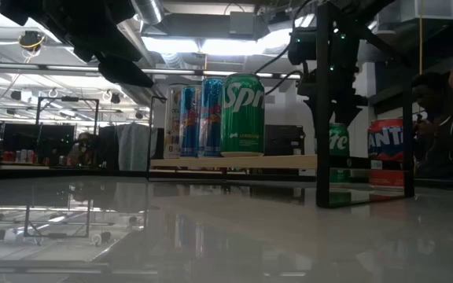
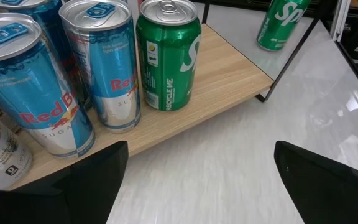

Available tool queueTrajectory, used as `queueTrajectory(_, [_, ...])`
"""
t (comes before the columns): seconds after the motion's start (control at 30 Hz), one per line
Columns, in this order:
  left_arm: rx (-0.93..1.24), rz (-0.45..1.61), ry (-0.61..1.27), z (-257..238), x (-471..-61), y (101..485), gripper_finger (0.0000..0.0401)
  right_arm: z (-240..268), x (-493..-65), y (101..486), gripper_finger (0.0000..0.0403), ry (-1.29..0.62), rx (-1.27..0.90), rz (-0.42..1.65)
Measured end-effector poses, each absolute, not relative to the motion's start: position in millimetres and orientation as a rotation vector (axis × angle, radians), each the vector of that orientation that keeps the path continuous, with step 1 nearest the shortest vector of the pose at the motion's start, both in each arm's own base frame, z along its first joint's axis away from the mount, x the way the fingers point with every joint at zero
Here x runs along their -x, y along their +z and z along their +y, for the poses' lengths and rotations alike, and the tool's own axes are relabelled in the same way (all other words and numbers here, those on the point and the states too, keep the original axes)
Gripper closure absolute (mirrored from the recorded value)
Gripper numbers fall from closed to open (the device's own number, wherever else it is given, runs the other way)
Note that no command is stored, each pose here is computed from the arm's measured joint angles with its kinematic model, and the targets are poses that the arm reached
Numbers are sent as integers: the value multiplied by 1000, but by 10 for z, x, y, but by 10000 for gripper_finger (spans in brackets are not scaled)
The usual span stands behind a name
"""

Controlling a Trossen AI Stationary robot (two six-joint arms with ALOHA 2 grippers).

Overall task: Place canned beverage on shelf
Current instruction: Put the top green soda can on the shelf aligned with the other green soda can

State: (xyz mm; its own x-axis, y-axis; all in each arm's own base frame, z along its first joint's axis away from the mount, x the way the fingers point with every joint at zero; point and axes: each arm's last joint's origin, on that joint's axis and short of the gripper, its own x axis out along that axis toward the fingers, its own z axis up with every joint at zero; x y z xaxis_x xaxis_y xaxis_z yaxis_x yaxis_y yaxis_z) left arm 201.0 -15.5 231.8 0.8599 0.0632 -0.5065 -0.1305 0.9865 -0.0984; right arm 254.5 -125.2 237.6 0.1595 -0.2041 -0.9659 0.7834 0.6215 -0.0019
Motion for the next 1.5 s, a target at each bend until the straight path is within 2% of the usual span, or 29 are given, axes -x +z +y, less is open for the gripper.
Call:
queueTrajectory(0.47, [131, 526, 102, -156, -2010, 2318, 7, -1258, -2560, 2373, 81, -715, -527, 1223])
queueTrajectory(0.57, [131, 526, 102, -156, -2010, 2318, 7, -1253, -2564, 2372, 81, -626, -450, 1253])
queueTrajectory(0.9, [131, 526, 102, -156, -2010, 2318, 7, -1209, -2581, 2370, 81, -103, -66, 1313])
queueTrajectory(1.03, [131, 526, 102, -156, -2010, 2318, 7, -1203, -2584, 2369, 81, 43, 91, 1310])
queueTrajectory(1.3, [131, 526, 102, -155, -2010, 2319, 7, -1201, -2584, 2368, 81, 202, 300, 1303])
queueTrajectory(1.5, [131, 526, 102, -156, -2010, 2318, 7, -1208, -2595, 2367, 81, 189, 297, 1294])
